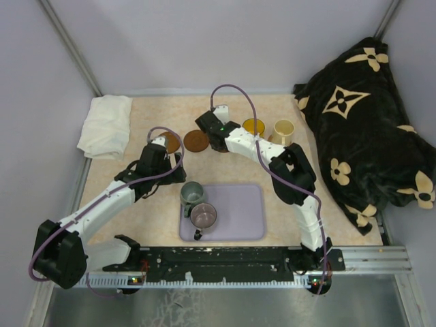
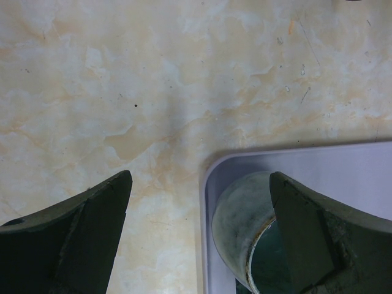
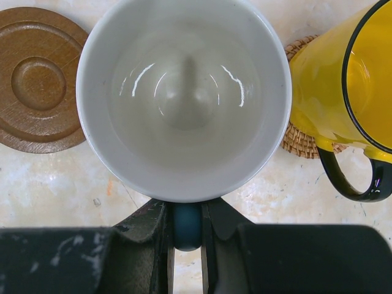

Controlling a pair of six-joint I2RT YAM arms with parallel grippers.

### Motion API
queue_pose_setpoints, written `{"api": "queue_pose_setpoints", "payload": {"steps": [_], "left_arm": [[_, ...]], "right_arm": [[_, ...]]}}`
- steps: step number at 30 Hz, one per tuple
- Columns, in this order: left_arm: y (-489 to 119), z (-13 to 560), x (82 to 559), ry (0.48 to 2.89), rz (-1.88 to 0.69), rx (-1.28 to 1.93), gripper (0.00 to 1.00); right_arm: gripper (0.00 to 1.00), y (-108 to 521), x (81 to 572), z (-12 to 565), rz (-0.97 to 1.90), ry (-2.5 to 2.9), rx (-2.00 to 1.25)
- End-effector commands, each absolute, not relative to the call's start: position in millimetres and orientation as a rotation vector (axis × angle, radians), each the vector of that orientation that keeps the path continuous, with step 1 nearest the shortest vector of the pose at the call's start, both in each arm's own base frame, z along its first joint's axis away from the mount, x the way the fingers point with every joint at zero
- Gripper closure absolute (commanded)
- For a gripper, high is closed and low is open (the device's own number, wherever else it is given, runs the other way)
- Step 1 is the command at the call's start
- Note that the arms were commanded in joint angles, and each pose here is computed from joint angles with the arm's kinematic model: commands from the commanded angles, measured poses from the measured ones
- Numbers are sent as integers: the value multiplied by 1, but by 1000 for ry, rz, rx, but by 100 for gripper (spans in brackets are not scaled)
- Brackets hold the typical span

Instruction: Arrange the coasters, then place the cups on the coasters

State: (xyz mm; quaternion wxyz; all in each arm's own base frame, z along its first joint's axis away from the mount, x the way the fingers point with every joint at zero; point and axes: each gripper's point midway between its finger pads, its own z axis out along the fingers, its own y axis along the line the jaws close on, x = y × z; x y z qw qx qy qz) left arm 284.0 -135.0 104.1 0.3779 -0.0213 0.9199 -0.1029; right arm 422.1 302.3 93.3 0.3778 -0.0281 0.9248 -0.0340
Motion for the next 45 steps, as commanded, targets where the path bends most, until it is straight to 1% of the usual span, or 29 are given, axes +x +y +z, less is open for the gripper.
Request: {"api": "queue_pose_setpoints", "payload": {"steps": [1,3,6,9,23,35,41,43,45], "left_arm": [[-137,112,290,2328,-265,-49,1],[-137,111,289,2330,-266,-50,1],[-138,110,289,2333,-268,-48,1],[-137,110,289,2334,-265,-49,1],[-136,109,289,2335,-258,-54,1],[-137,109,288,2338,-261,-53,1],[-137,110,289,2335,-264,-52,1],[-137,110,289,2333,-264,-54,1],[-137,111,289,2331,-264,-55,1]], "right_arm": [[100,311,445,130,-26,2255,-9],[100,311,445,129,-27,2257,-7],[91,310,444,125,-29,2259,-7],[87,309,443,121,-32,2266,-8],[54,304,436,116,-31,2274,1],[50,301,434,118,-32,2269,10],[37,299,432,122,-31,2261,17],[35,297,432,124,-32,2257,20],[28,297,431,127,-30,2252,19]]}}
